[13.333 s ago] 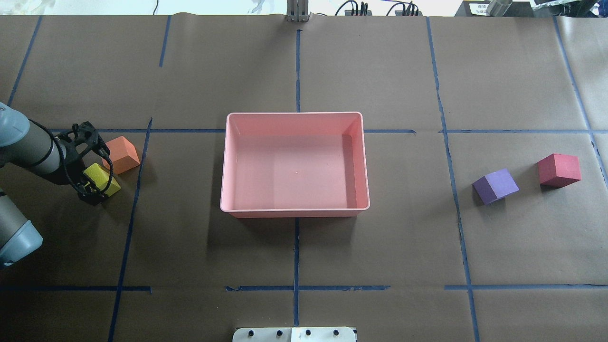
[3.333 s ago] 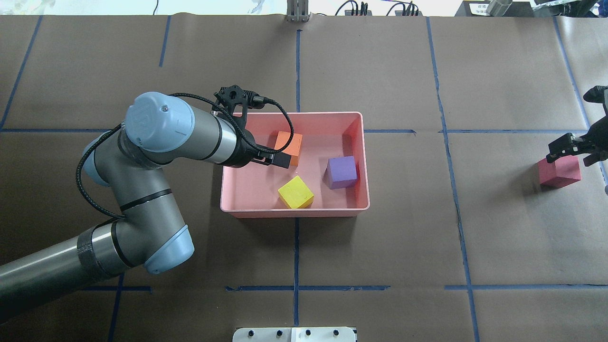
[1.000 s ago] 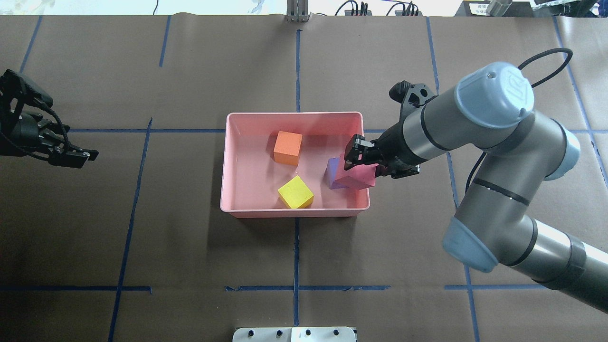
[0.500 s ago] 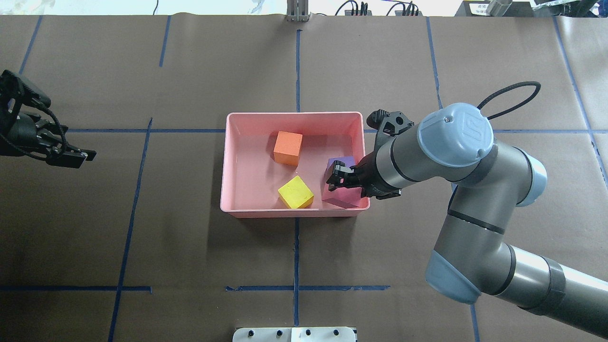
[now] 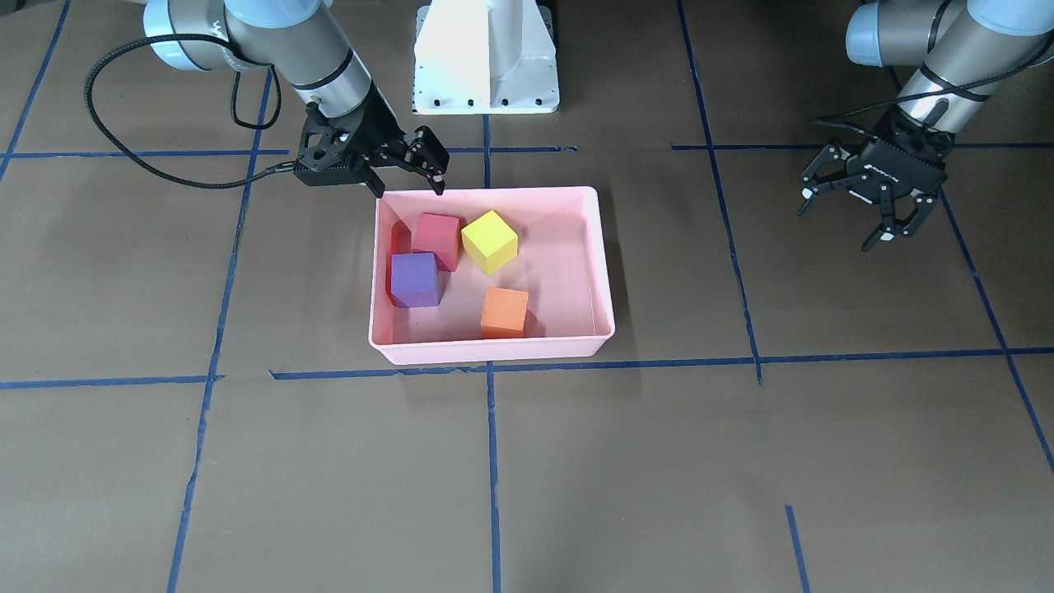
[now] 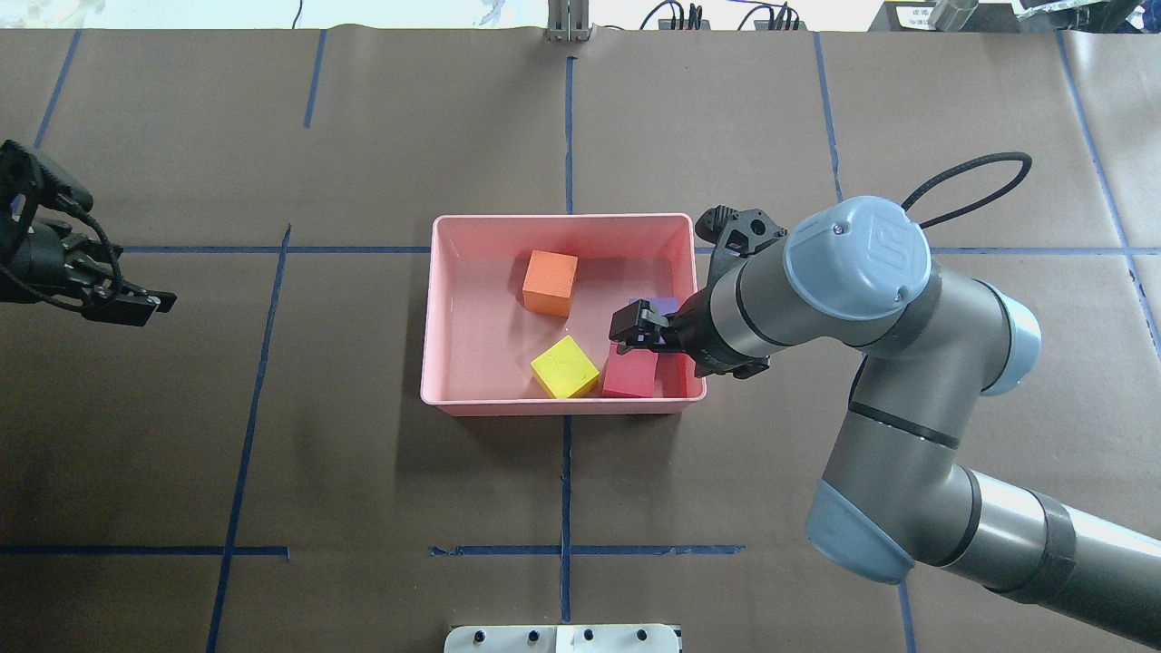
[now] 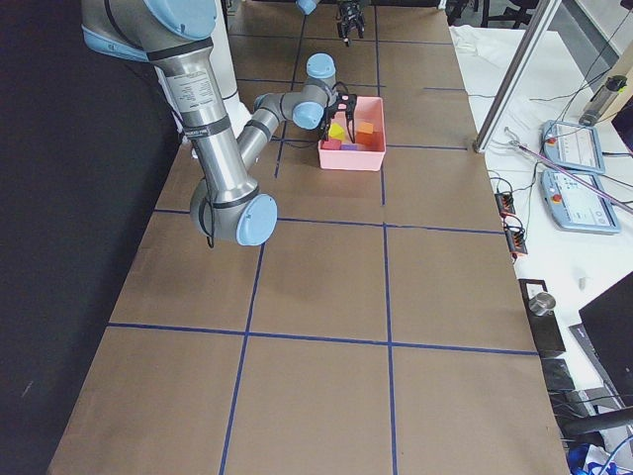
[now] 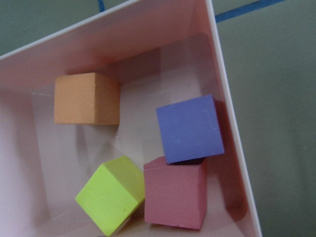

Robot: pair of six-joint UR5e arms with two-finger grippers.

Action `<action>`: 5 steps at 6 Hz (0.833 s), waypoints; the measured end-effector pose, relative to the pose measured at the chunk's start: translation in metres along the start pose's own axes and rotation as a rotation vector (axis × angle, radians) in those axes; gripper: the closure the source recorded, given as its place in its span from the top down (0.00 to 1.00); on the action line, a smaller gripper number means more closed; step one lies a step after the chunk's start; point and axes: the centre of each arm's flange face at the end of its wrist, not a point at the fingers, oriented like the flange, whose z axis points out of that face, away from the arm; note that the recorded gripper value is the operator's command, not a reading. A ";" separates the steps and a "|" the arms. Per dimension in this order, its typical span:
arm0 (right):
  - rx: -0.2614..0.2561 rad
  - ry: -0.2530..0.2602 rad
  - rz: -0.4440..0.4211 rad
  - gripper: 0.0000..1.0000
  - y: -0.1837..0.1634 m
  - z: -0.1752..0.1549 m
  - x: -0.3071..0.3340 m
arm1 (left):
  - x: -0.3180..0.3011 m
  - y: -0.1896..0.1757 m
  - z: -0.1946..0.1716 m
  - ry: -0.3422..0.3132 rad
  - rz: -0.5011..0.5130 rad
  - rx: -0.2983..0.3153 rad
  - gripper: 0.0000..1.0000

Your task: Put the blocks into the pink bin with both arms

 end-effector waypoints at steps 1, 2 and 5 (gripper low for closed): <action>0.014 0.015 -0.002 1.00 -0.023 -0.027 0.029 | -0.026 0.028 -0.006 -0.020 0.044 -0.040 1.00; 0.013 0.038 -0.031 1.00 -0.053 -0.056 0.072 | -0.066 0.062 -0.012 -0.024 0.059 -0.092 1.00; -0.034 0.098 -0.163 1.00 -0.101 -0.130 0.221 | -0.198 0.140 -0.050 -0.083 -0.113 -0.207 1.00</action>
